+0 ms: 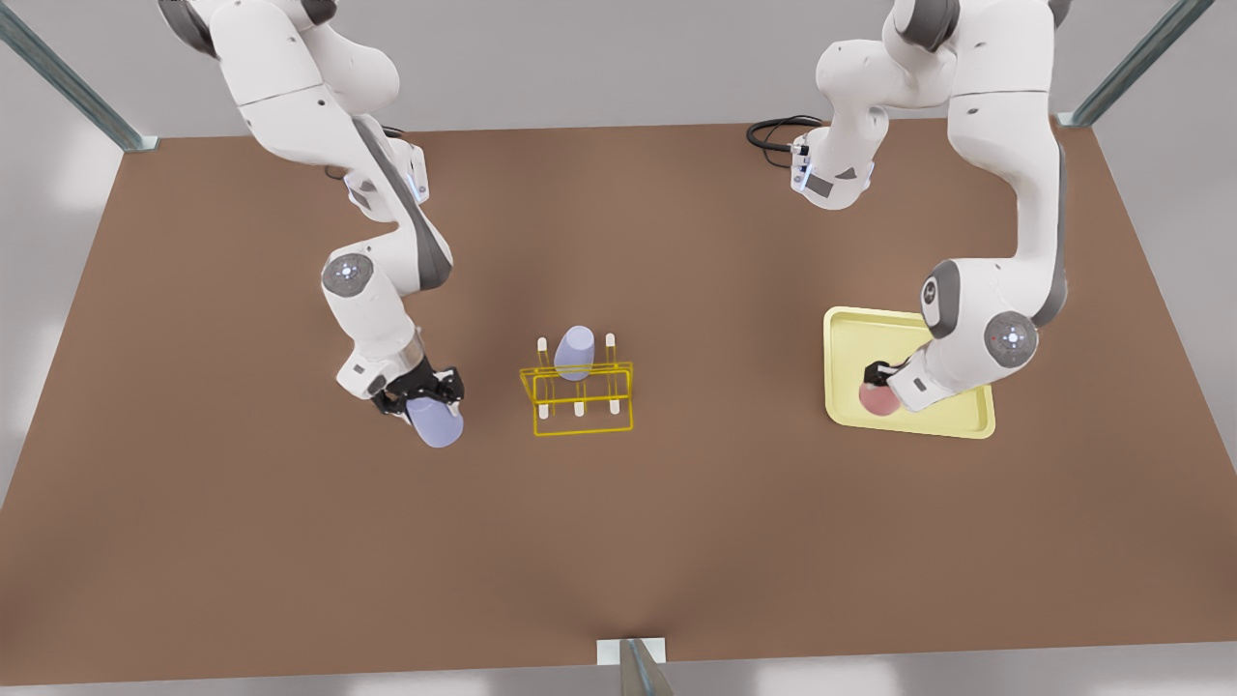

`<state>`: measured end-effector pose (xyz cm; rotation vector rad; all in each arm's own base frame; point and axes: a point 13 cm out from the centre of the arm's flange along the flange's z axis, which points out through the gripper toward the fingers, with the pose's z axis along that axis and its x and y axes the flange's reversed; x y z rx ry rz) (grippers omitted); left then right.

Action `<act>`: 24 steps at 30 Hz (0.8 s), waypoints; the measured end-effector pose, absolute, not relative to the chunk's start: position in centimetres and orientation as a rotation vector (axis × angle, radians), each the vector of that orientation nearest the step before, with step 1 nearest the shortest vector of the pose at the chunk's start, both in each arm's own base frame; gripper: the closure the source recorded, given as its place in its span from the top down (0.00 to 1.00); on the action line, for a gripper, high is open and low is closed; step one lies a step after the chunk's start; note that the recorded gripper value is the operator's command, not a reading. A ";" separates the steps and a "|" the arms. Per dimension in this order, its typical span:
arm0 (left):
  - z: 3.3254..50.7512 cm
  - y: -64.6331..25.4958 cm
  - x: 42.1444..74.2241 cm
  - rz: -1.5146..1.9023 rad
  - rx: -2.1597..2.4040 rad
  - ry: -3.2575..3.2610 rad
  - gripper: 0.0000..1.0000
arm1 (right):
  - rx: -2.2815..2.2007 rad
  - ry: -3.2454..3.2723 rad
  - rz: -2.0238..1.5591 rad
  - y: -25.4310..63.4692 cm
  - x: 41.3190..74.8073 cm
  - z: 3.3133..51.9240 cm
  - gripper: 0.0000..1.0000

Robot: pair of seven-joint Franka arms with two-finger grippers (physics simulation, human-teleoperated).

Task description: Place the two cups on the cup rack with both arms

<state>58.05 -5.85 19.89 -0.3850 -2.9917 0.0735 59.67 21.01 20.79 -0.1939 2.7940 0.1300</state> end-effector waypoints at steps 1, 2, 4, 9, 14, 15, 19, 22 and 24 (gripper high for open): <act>21.0 -9.0 59.0 0.098 -0.404 -2.996 0.85 | -0.182 2.794 0.140 22.0 60.8 21.7 0.85; 22.1 -11.8 59.9 0.127 -0.409 -3.002 0.85 | -0.164 2.796 0.149 22.6 62.0 22.5 0.85; 23.9 -18.5 62.5 0.203 -0.417 -3.022 0.85 | -0.128 2.806 0.162 23.8 64.7 24.0 0.85; 25.8 -31.9 65.0 0.418 -0.305 -3.016 0.85 | -0.045 2.888 0.209 27.1 67.3 25.6 0.85; 26.0 -39.7 64.2 0.543 -0.100 -2.958 0.85 | -0.045 3.009 0.254 32.4 62.9 24.6 0.85; 26.0 -40.8 63.7 0.551 -0.061 -2.948 0.85 | -0.037 3.024 0.259 33.0 62.3 24.4 0.85; 26.0 -44.6 62.4 0.574 0.087 -2.915 0.85 | -0.011 3.064 0.262 35.1 60.3 23.8 0.85; 25.0 -47.9 60.2 0.564 0.156 -2.878 0.85 | 0.013 3.089 0.256 35.9 59.2 23.0 0.85; 24.0 -48.9 59.6 0.555 0.221 -2.858 0.85 | 0.025 3.105 0.255 36.6 58.6 22.5 0.85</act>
